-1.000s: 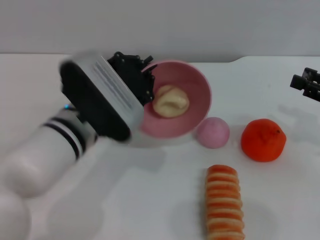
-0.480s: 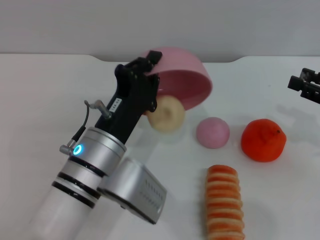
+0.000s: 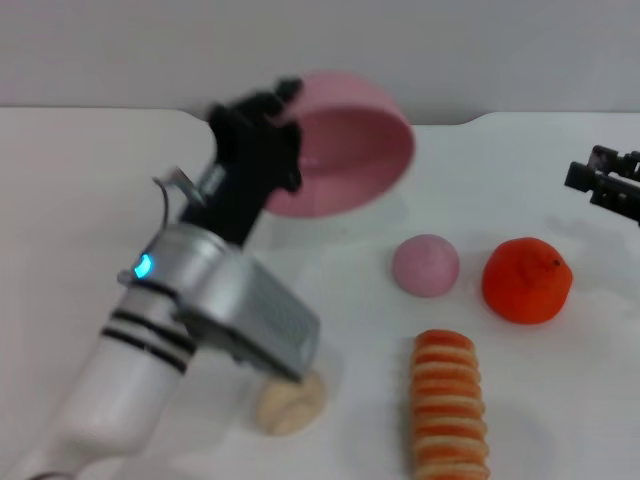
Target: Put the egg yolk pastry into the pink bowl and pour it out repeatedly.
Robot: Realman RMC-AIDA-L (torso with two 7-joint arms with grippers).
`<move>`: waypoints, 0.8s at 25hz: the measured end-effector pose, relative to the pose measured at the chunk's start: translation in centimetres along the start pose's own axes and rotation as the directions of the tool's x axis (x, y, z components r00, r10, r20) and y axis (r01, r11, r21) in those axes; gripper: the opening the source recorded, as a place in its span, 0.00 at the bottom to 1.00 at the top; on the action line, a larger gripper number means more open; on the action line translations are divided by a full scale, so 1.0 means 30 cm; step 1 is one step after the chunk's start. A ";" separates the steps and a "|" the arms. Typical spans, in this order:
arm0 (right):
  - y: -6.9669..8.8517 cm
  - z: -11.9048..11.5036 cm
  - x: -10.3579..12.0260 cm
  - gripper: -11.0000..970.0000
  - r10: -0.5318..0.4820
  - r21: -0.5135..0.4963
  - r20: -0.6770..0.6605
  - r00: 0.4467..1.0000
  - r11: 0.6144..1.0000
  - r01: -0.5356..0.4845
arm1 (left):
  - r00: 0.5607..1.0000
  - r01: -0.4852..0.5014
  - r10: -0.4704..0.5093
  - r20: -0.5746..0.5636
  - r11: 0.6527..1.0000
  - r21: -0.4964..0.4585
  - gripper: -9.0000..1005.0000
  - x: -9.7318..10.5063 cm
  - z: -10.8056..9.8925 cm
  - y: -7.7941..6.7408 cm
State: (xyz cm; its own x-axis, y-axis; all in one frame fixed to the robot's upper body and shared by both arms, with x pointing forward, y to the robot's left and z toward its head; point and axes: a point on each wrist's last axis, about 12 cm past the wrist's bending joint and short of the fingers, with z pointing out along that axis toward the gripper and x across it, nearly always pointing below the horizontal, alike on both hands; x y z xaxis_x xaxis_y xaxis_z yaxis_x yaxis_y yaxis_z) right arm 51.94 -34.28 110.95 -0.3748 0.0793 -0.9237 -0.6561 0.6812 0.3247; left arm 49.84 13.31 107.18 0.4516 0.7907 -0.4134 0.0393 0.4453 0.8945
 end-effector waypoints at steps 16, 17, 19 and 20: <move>0.061 0.181 0.031 0.58 -0.026 -0.177 -0.119 0.993 0.984 0.005 | 0.406 0.914 -0.717 -0.566 0.309 0.265 0.01 0.236 0.283 0.323; 0.072 0.204 0.031 0.58 -0.039 -0.200 -0.137 0.990 0.980 0.011 | 0.370 0.929 -0.699 -0.612 0.266 0.258 0.01 0.260 0.283 0.352; 0.099 0.265 0.035 0.58 -0.073 -0.248 -0.185 0.980 0.968 0.025 | 0.313 0.950 -0.653 -0.690 0.222 0.221 0.01 0.293 0.270 0.386; 0.116 0.299 0.036 0.58 -0.091 -0.275 -0.207 0.974 0.961 0.031 | 0.283 0.958 -0.631 -0.722 0.213 0.190 0.01 0.311 0.261 0.407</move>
State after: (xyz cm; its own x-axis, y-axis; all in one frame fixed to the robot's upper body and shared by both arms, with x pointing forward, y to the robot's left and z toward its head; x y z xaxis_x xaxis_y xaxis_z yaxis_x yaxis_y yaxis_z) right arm 55.13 -25.31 109.27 -0.4408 -0.1358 -0.8873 -0.8226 0.4566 0.3389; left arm 61.53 22.84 115.58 -0.5406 0.2465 -0.8044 0.6104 0.7728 -0.1734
